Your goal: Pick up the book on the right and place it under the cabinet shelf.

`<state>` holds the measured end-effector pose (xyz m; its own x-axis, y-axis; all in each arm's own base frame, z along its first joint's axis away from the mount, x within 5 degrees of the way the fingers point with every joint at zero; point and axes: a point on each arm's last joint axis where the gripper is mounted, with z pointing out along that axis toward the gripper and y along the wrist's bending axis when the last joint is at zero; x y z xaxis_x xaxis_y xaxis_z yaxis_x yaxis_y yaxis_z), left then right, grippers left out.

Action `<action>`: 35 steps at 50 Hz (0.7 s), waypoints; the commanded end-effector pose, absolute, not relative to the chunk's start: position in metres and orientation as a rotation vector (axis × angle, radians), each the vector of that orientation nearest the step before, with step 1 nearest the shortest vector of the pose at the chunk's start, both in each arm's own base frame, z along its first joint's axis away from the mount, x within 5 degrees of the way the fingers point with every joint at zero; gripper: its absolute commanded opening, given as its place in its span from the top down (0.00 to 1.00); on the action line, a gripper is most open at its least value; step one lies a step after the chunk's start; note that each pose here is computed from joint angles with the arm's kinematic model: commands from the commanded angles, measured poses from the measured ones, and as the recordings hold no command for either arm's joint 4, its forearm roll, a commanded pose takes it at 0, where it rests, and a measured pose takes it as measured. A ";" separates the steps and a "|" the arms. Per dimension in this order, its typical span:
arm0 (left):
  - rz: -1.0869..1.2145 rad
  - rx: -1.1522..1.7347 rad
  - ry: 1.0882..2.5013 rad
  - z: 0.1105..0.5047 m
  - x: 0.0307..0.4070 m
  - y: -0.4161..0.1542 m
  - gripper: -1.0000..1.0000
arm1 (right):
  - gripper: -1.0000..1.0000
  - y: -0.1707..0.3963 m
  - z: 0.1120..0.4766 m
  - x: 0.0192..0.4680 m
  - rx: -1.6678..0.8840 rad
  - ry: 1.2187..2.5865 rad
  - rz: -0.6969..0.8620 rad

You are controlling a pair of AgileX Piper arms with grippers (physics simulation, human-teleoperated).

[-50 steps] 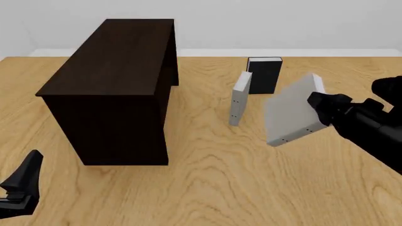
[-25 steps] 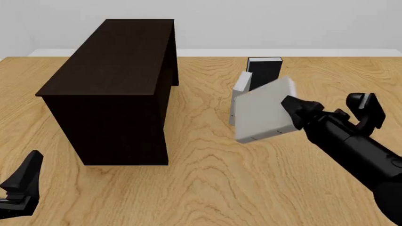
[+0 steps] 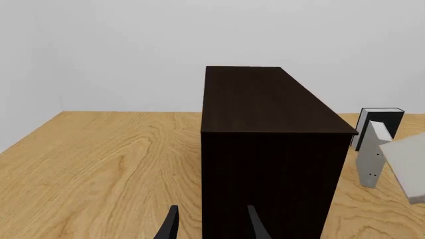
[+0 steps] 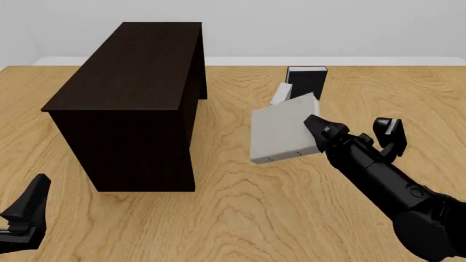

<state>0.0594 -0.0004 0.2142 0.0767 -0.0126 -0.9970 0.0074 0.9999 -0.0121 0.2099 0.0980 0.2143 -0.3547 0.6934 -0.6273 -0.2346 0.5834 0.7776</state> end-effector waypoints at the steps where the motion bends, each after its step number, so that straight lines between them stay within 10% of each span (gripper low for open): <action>1: -0.015 -0.004 1.494 0.214 0.060 0.000 0.00 | 1.00 0.109 0.201 0.218 0.426 1.631 1.109; 35: -0.014 -0.004 1.493 0.215 0.059 0.000 0.00 | 1.00 0.151 0.173 0.249 0.411 1.650 1.220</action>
<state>0.0592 -0.0004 0.2144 0.0779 -0.0115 -0.9969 0.0074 0.9999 -0.0110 0.2371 0.1417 0.1773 -0.4368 0.7177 -0.5423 -0.2676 0.4718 0.8401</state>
